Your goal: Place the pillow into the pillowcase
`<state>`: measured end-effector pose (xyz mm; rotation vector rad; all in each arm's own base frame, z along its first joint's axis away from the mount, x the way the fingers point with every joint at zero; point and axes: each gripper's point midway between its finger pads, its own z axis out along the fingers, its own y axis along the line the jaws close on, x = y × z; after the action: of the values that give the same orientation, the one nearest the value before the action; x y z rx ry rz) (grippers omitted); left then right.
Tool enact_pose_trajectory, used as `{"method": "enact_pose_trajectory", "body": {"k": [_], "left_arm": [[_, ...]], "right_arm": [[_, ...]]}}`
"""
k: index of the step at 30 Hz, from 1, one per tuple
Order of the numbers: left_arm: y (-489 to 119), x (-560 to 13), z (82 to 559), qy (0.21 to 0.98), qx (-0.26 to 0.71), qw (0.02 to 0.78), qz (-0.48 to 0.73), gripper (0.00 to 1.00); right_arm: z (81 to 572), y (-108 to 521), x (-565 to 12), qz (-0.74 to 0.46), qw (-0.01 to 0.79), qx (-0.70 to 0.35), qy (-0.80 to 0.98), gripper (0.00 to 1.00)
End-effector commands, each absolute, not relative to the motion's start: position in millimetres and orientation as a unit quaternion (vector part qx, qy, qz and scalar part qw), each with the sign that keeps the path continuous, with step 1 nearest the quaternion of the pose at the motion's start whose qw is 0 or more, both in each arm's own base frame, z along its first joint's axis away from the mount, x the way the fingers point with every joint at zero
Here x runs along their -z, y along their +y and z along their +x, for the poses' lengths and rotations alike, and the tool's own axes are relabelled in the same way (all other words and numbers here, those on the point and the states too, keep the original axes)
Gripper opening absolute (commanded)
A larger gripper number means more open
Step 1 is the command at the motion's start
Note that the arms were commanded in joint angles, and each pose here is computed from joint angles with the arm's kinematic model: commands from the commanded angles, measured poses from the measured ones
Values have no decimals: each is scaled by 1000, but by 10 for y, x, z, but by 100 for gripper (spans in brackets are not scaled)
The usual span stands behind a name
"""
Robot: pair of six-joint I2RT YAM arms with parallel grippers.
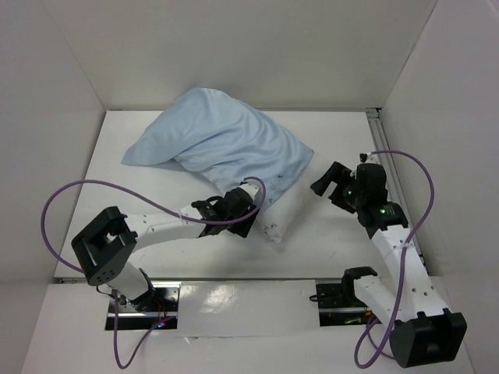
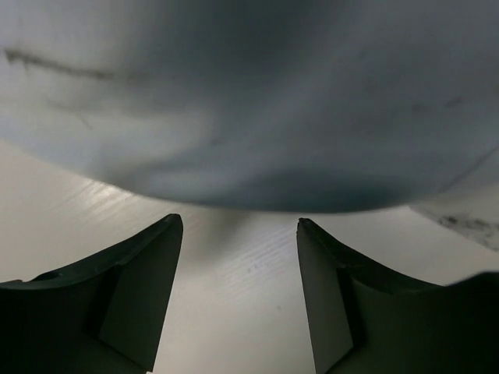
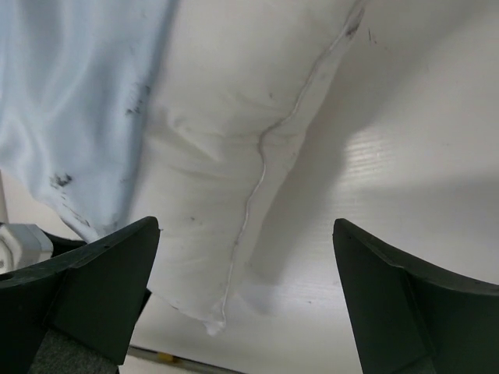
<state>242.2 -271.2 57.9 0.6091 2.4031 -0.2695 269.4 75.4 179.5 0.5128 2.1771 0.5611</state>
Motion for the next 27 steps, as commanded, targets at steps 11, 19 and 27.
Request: {"method": "enact_pose_trajectory", "body": {"k": [11, 19, 27], "left_arm": [[-2795, -488, 3158, 881, 33, 430, 196, 66], [-2805, -520, 3224, 891, 10, 416, 181, 15], [-2768, -977, 3138, 888, 26, 428, 167, 0]], "right_arm": [[2269, 1230, -1636, 56, 343, -260, 901, 99], [2099, 1923, -1210, 48, 305, -297, 904, 94], [2917, 2126, -1207, 47, 366, -251, 895, 32]]}}
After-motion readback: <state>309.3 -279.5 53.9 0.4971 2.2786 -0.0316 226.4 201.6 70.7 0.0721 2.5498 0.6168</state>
